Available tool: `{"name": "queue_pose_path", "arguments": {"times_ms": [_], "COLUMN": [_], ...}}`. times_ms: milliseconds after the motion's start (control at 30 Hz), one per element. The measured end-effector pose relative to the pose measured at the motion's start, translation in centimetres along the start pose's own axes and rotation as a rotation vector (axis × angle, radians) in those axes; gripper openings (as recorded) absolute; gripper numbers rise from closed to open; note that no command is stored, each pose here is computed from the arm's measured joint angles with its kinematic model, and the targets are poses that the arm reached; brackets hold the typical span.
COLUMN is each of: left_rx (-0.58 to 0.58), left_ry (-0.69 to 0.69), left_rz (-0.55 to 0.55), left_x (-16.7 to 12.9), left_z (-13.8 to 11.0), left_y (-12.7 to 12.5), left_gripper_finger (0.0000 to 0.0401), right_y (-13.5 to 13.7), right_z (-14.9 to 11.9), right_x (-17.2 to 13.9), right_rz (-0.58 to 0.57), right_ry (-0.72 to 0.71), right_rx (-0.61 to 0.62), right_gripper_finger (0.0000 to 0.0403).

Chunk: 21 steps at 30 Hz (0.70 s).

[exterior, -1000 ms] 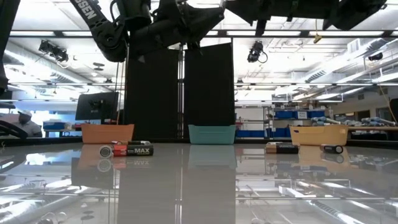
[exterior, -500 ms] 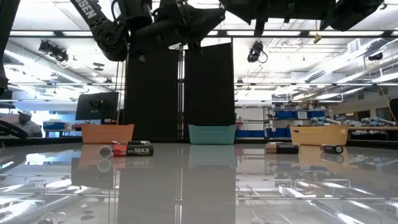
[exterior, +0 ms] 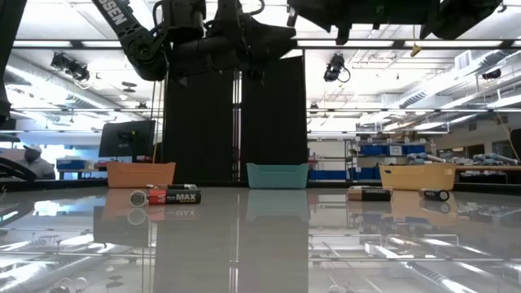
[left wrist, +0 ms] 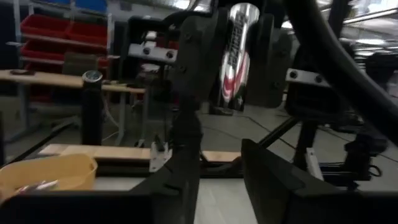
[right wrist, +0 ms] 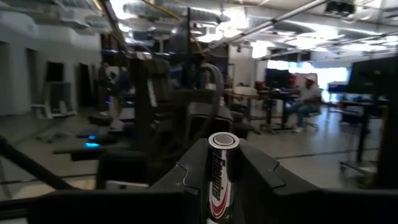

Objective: Sort batteries
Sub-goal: Put the silver battery into the yellow bin

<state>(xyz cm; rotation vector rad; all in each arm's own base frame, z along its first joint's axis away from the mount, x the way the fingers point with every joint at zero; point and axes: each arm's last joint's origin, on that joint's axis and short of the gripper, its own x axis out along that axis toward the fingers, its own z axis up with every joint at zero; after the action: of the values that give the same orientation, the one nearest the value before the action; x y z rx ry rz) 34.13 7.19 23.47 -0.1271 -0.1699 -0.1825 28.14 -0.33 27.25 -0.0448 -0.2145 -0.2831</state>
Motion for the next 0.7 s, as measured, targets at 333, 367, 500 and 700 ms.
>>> {"name": "queue_pose_path", "arguments": {"times_ms": [333, 367, 500, 700], "left_rx": [0.072, 0.073, 0.100, 0.125], "left_ry": [0.157, 0.158, 0.162, 0.171], "left_rz": [0.126, 0.126, 0.124, 0.141], "left_x": [-0.2, -0.2, -0.2, -0.4], "left_z": [-1.6, -1.7, -1.7, -1.9], "left_y": [0.6, 0.6, 0.6, 0.6], "left_gripper_finger": [0.0150, 0.0151, 0.0151, 0.0152], "right_y": [-2.1, -2.5, -4.1, -7.5], "right_z": [0.4, 0.6, 1.2, 1.3], "right_x": [-0.5, -0.7, -1.7, -4.0], "right_rz": [-0.218, -0.239, -0.335, -0.502], "right_ry": [0.094, 0.108, 0.192, 0.397], "right_rx": [-0.085, -0.092, -0.130, -0.146], "right_gripper_finger": [0.0067, 0.0067, 0.0067, 0.0067]}}
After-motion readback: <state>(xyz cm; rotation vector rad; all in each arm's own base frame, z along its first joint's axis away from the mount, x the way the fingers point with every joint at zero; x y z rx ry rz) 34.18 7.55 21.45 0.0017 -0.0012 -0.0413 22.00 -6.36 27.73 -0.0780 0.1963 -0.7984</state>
